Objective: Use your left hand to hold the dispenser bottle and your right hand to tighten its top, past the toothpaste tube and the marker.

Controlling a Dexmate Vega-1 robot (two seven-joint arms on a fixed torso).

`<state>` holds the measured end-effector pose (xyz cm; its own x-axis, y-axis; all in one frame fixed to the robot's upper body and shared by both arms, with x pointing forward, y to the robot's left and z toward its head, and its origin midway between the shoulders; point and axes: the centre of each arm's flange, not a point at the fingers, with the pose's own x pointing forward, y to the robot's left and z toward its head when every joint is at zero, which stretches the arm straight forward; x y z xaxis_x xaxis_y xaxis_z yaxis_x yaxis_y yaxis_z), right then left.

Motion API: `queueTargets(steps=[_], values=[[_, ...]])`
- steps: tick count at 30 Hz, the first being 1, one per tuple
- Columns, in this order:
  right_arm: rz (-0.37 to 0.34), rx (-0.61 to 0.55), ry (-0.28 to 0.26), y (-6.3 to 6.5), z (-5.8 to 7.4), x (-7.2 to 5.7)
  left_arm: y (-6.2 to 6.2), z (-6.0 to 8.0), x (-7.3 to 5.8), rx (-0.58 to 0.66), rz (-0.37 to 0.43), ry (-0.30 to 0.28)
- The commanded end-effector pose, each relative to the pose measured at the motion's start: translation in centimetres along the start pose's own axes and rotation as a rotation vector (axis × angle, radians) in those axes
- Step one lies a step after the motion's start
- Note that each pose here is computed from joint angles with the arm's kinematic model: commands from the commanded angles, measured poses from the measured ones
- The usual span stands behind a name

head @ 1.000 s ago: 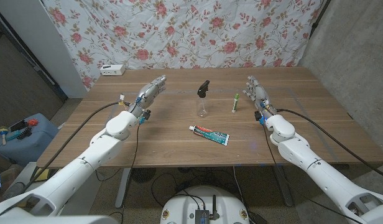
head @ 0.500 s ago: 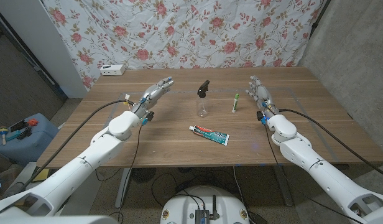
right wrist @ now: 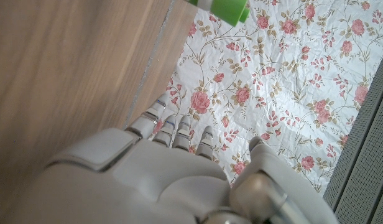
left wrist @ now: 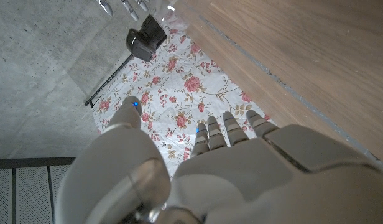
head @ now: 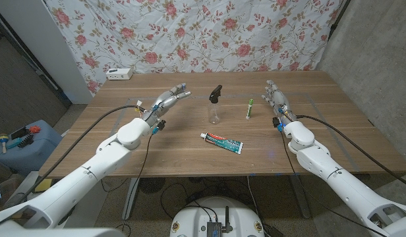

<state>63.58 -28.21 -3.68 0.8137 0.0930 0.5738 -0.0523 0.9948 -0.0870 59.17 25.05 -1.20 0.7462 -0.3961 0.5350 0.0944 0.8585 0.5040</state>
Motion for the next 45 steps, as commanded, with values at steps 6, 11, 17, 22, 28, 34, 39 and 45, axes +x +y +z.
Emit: queueTargets(steps=[6, 11, 17, 22, 28, 34, 39, 45], values=[[-0.011, -0.005, 0.004, -0.1, 0.0, -0.7, -1.9, 0.2, -0.3, 0.094, -0.027, 0.02], [-0.015, -0.001, 0.002, -0.1, -0.2, -1.0, -2.8, 0.4, 0.0, 0.116, -0.038, 0.028], [-0.017, 0.002, -0.001, -0.2, -0.4, -1.2, -4.0, 0.5, 0.6, 0.14, -0.064, 0.02], [-0.016, 0.003, -0.004, -0.2, -0.4, -1.2, -4.5, 0.6, 1.0, 0.161, -0.073, 0.025], [-0.014, 0.001, -0.006, -0.5, -0.4, -1.3, -5.0, 0.7, 1.8, 0.174, -0.101, 0.02], [-0.014, 0.003, -0.009, -0.6, -0.4, -1.2, -5.2, 0.6, 2.4, 0.184, -0.108, 0.037], [-0.015, 0.005, -0.012, -0.7, -0.5, -1.2, -5.5, 0.3, 3.1, 0.203, -0.124, 0.046], [-0.02, 0.008, -0.015, -0.8, -0.5, -1.2, -5.8, 0.0, 4.0, 0.204, -0.145, 0.043]])
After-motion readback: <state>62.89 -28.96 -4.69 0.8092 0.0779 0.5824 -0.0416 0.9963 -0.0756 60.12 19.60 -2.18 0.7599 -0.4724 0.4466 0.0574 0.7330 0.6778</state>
